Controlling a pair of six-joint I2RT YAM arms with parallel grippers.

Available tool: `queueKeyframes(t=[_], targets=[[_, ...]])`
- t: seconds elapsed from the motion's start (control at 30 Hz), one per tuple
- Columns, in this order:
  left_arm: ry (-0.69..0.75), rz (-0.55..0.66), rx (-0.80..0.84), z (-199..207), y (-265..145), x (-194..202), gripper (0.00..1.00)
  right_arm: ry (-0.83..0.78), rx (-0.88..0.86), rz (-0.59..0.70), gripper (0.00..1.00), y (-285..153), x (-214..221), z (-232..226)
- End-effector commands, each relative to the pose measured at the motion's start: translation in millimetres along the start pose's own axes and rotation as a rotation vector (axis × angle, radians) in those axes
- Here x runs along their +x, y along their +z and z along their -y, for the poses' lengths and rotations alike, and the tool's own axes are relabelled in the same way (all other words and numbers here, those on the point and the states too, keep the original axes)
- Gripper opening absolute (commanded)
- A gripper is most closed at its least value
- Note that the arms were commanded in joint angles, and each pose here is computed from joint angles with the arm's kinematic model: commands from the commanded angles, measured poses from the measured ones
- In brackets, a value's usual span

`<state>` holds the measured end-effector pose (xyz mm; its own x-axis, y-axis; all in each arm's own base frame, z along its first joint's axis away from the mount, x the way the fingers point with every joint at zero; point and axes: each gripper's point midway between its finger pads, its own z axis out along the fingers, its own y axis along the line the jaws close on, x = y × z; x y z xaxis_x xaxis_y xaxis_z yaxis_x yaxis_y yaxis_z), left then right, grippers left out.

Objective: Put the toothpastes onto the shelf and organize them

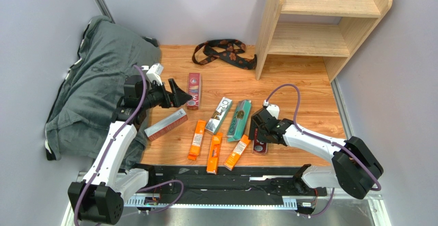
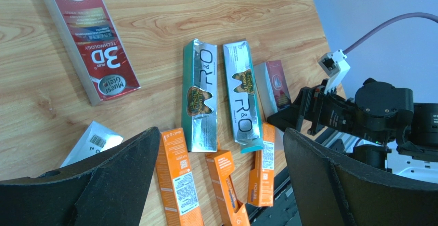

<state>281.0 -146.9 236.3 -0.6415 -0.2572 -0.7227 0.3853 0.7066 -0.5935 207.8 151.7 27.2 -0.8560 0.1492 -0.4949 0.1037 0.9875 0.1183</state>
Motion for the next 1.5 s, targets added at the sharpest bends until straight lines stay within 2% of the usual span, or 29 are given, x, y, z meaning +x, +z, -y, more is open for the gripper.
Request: queueKeyframes(t=[0.0, 0.07, 0.33, 0.4, 0.5, 0.53, 0.63, 0.87, 1.13, 1.47], targets=[[0.023, 0.006, 0.012, 4, -5, -2, 0.99, 0.037, -0.039, 0.025, 0.82, 4, -3, -10], [0.024, 0.005, 0.010, 3, -5, -2, 0.99, 0.041, -0.042, 0.026, 0.81, 5, -2, -10], [0.024, -0.002, 0.009, 2, -5, 0, 0.99, 0.035, -0.041, 0.020, 0.61, 8, 2, -7], [0.023, -0.007, 0.011, 3, -4, 1, 0.99, 0.033, -0.041, 0.017, 0.60, 8, 4, -6], [0.027, -0.009, 0.019, 4, -5, 1, 0.99, 0.032, -0.051, 0.016, 0.51, 6, 4, -7], [0.028, -0.011, 0.021, 5, -5, 1, 0.99, 0.031, -0.053, 0.016, 0.46, 6, 4, -7], [0.030, -0.021, 0.032, 7, -6, 2, 0.99, 0.033, -0.069, 0.025, 0.42, 1, 2, -8], [0.045, -0.041, 0.082, 18, -11, 6, 0.99, 0.035, -0.101, 0.068, 0.35, -20, -11, -9], [0.026, -0.086, 0.186, 31, -10, 16, 0.99, 0.025, -0.159, 0.129, 0.32, -57, -28, -15], [-0.008, -0.159, 0.243, 43, -1, 31, 0.99, -0.069, -0.257, 0.185, 0.31, -104, -38, -66]])
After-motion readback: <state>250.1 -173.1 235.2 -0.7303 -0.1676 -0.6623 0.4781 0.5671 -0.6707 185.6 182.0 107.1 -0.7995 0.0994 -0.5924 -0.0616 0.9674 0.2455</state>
